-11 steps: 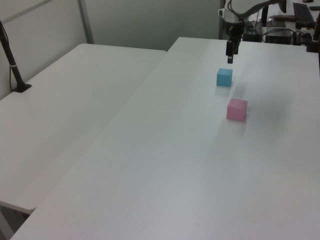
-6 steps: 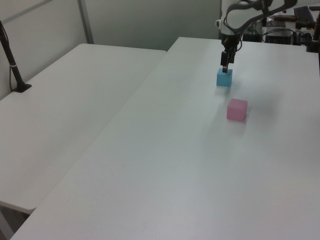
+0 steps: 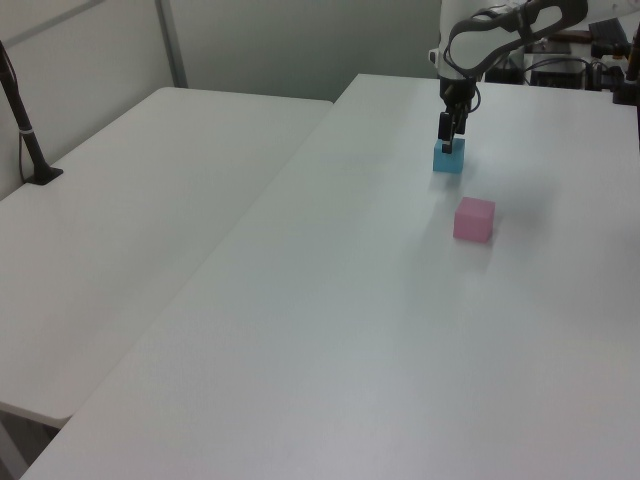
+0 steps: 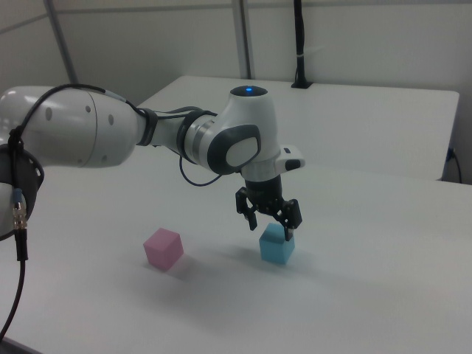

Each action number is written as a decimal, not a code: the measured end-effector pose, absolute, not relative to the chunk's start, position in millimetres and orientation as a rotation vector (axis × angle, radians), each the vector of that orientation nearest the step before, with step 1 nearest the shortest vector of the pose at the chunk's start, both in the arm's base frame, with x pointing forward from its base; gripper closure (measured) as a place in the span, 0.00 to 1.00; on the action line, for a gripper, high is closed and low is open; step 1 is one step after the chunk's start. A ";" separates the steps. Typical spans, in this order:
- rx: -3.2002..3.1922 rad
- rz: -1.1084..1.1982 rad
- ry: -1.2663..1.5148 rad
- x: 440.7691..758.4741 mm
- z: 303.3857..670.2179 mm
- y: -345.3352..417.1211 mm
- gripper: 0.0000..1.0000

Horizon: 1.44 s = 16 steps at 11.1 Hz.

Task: Put blue cube on pink cube
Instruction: 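Move the open gripper over the light-blue cube and lower it, then close the gripper on the light-blue cube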

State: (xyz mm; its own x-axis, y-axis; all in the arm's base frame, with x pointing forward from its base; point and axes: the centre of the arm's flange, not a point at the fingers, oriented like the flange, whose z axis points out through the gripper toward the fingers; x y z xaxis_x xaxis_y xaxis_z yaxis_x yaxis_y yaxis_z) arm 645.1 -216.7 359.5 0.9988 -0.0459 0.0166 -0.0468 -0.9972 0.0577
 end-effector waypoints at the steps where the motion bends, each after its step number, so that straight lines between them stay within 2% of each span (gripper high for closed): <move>1: 3.081 0.029 -0.074 645.1 360.0 -217.9 0.00; 7: 3.069 0.057 -0.094 647.2 344.7 -229.4 0.01; 9: 3.071 0.046 -0.093 647.6 337.9 -229.5 0.08; 10: 3.071 0.045 -0.095 647.7 337.1 -229.5 0.17; 12: 3.067 0.058 -0.135 649.0 341.0 -229.8 0.44; 14: 3.060 0.099 -0.150 651.7 356.4 -230.3 0.44; 16: 3.058 0.143 -0.150 648.9 391.5 -226.7 0.44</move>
State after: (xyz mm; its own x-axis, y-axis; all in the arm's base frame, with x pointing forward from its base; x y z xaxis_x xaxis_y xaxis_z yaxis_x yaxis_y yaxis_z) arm 648.9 -226.7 391.5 0.9909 -0.0938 0.0970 -0.1010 -0.9923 0.0721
